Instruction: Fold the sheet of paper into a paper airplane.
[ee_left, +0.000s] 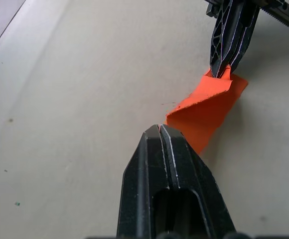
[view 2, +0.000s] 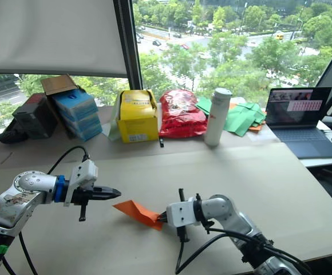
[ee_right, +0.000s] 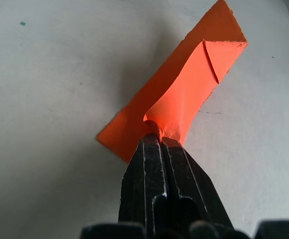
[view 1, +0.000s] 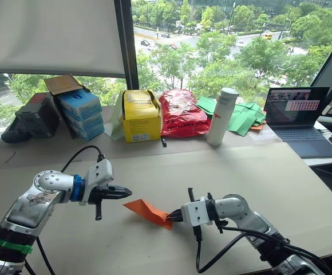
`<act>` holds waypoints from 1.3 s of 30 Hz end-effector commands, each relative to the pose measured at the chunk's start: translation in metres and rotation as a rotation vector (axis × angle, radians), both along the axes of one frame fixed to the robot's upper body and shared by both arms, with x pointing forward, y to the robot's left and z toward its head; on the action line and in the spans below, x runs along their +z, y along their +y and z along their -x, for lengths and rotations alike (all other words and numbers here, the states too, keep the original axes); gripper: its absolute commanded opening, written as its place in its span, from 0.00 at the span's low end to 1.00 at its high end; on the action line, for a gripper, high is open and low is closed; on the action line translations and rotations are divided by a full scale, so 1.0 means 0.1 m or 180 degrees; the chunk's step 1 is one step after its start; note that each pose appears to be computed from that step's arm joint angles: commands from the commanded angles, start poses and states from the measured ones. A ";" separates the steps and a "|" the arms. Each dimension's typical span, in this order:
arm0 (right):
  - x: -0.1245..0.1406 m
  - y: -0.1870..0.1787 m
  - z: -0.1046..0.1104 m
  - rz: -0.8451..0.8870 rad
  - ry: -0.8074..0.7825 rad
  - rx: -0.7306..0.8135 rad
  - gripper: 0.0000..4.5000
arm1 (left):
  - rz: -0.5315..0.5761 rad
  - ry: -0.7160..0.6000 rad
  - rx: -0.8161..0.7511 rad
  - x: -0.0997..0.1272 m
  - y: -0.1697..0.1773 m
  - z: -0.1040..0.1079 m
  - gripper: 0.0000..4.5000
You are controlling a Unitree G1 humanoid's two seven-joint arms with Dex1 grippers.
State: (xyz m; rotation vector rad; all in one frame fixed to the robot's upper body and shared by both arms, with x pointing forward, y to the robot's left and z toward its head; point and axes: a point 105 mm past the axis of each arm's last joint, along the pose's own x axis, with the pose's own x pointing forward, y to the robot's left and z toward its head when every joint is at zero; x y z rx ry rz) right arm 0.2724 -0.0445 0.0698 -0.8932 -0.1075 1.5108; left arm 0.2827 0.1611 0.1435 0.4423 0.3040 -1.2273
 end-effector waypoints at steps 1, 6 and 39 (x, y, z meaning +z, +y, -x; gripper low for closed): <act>-0.19 -0.06 0.02 0.0267 0.0146 -0.0070 0.01 | 0.0191 -0.0137 -0.0239 0.17 -0.24 0.05 0.00; -0.18 -0.03 0.03 0.0276 0.0146 -0.0080 0.01 | 0.0120 -0.0029 -0.0404 -0.04 -0.45 0.09 0.00; 0.74 0.29 0.13 -0.0501 0.0845 -0.0299 0.57 | -0.0437 0.0085 -0.0413 -0.66 -0.24 0.14 0.00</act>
